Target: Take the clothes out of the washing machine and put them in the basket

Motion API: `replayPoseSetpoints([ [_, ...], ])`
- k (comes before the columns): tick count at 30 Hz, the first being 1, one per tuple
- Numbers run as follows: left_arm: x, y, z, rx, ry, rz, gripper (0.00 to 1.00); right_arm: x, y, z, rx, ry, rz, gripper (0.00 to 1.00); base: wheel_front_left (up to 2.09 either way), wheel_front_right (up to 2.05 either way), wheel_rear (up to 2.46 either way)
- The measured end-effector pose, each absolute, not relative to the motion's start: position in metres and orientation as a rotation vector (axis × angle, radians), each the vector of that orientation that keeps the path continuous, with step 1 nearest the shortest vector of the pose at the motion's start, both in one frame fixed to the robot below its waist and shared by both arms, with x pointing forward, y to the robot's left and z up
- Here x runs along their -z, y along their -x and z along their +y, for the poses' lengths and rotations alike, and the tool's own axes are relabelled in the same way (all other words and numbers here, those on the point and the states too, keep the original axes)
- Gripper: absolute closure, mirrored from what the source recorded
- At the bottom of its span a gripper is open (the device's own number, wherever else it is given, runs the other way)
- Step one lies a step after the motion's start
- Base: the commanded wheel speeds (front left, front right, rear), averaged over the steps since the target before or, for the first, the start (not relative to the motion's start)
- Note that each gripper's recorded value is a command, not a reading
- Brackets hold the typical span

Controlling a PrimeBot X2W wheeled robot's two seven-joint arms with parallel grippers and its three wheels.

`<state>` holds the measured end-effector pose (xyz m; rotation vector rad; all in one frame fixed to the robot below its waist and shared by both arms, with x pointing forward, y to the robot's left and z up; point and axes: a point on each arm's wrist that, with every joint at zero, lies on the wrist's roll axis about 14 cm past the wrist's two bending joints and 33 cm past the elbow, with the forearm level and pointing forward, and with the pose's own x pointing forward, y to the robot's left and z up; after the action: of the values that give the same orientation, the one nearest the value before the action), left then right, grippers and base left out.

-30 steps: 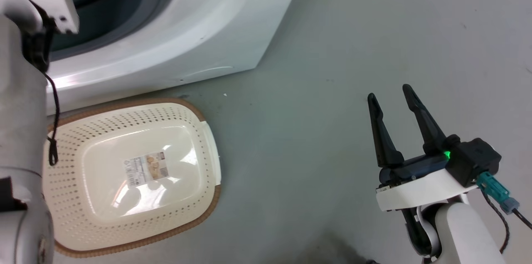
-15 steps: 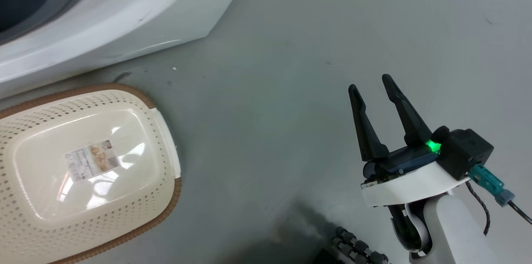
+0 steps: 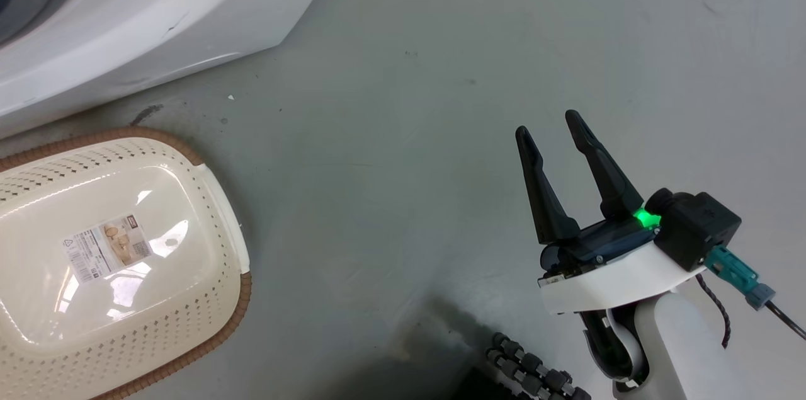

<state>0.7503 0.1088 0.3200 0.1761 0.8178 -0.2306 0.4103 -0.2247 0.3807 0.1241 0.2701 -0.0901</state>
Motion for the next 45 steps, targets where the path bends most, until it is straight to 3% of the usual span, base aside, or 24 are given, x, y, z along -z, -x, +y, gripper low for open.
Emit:
replayPoseSetpoints([
  [4, -0.332, -0.753, 0.111, 0.218, -0.175, 0.727, 1.0, -0.385, -0.411, -0.226, 0.093, -0.123, 0.257, 0.0, 0.0, 0.0, 0.0],
  [11, -0.382, -0.757, 0.112, 0.209, -0.151, 0.415, 1.0, -0.4, -0.411, -0.229, 0.097, -0.125, 0.218, 0.0, 0.0, 0.0, 0.0],
  [19, -0.419, -0.725, 0.122, 0.173, -0.083, 0.218, 1.0, -0.425, -0.398, -0.236, 0.12, -0.118, 0.16, 0.0, 0.0, 0.0, 0.0],
  [45, -0.536, -0.584, 0.157, 0.117, -0.041, -0.09, 1.0, -0.481, -0.358, -0.208, 0.044, -0.131, 0.007, 0.0, 0.0, 0.0, 0.0],
])
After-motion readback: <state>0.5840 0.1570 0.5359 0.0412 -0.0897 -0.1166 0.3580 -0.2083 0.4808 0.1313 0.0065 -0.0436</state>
